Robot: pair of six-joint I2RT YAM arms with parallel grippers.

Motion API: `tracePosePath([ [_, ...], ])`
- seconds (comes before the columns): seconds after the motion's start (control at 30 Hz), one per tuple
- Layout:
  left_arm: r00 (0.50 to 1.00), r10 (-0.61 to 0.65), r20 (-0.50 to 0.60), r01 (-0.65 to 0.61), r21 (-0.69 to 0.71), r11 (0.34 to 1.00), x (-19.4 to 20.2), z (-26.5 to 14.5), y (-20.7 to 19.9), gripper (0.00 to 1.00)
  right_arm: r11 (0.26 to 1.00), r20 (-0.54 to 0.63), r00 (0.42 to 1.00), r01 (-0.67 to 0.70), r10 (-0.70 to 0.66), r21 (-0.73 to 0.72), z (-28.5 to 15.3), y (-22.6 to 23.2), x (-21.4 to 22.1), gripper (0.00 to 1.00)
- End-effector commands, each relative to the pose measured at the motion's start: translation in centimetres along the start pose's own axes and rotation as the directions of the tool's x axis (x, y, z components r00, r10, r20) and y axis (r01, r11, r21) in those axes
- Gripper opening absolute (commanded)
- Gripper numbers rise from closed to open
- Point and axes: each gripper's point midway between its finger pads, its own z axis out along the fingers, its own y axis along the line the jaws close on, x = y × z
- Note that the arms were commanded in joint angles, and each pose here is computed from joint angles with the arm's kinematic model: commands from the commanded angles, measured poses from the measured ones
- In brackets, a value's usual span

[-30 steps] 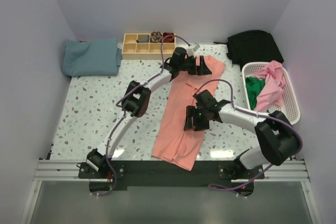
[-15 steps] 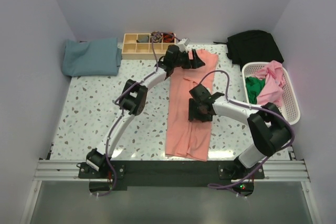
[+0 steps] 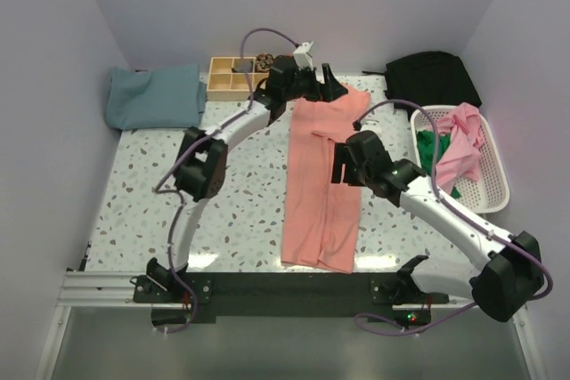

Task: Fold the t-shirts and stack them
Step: Rotate the tshirt 90 degrees, then grab the bottom of the folded rectangular tshirt with both arms

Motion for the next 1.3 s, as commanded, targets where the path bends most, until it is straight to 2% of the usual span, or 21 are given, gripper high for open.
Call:
tracePosePath([
  [0.0,0.980,0.151,0.129,-0.124,-0.197,0.972,-6.8,-9.5,-5.4,1.00,0.973,0.100,0.995,-0.031,0.009,0.229,-3.4,-4.7,-2.9,0.80],
  [0.03,0.983,0.143,0.112,-0.112,-0.248,0.962,-5.8,-10.9,-4.7,1.00,0.960,0.088,0.996,-0.041,0.017,0.278,-3.9,-5.7,-2.3,0.80],
  [0.07,0.990,0.125,0.068,-0.096,-0.330,0.939,-3.0,-13.6,-3.2,1.00,0.953,0.086,0.996,-0.051,0.026,0.297,-4.2,-6.2,-2.0,0.82],
  [0.13,0.996,0.083,0.031,-0.065,-0.391,0.918,0.1,-16.2,-1.9,1.00,0.955,0.054,0.997,-0.069,0.056,0.290,-4.3,-6.7,-0.5,0.84],
  [0.17,0.999,0.030,-0.013,-0.033,-0.415,0.909,3.3,-18.4,-1.3,1.00,0.956,0.039,0.997,-0.081,0.073,0.283,-4.4,-6.7,0.2,0.84],
  [0.27,0.995,-0.057,-0.084,0.015,-0.433,0.901,9.2,-22.4,-1.3,1.00,0.965,-0.043,0.987,-0.141,0.154,0.223,-4.1,-6.0,3.6,0.84],
  [0.37,0.988,-0.100,-0.121,0.032,-0.466,0.884,13.4,-26.1,-1.8,1.00,0.965,-0.116,0.968,-0.199,0.220,0.173,-3.8,-5.6,7.0,0.81],
  [0.6,0.951,-0.196,-0.240,0.067,-0.458,0.887,22.0,-31.6,-4.8,1.00,0.949,-0.267,0.911,-0.305,0.314,0.074,-4.1,-4.8,13.9,0.77],
  [0.73,0.926,-0.259,-0.275,0.115,-0.449,0.886,25.3,-33.8,-5.1,1.00,0.938,-0.309,0.887,-0.342,0.344,0.064,-4.5,-4.6,15.9,0.77],
  [0.83,0.919,-0.278,-0.278,0.143,-0.423,0.895,25.8,-34.3,-5.8,1.00,0.934,-0.350,0.869,-0.354,0.350,0.056,-4.6,-4.4,17.3,0.77],
  [1.07,0.878,-0.348,-0.330,0.262,-0.277,0.924,27.6,-33.5,-8.9,1.00,0.928,-0.387,0.849,-0.369,0.360,0.054,-3.7,-4.3,19.4,0.77],
  [1.27,0.847,-0.349,-0.402,0.271,-0.237,0.933,29.8,-33.1,-10.5,1.00,0.929,-0.437,0.833,-0.369,0.340,0.020,-3.0,-3.3,20.5,0.72],
])
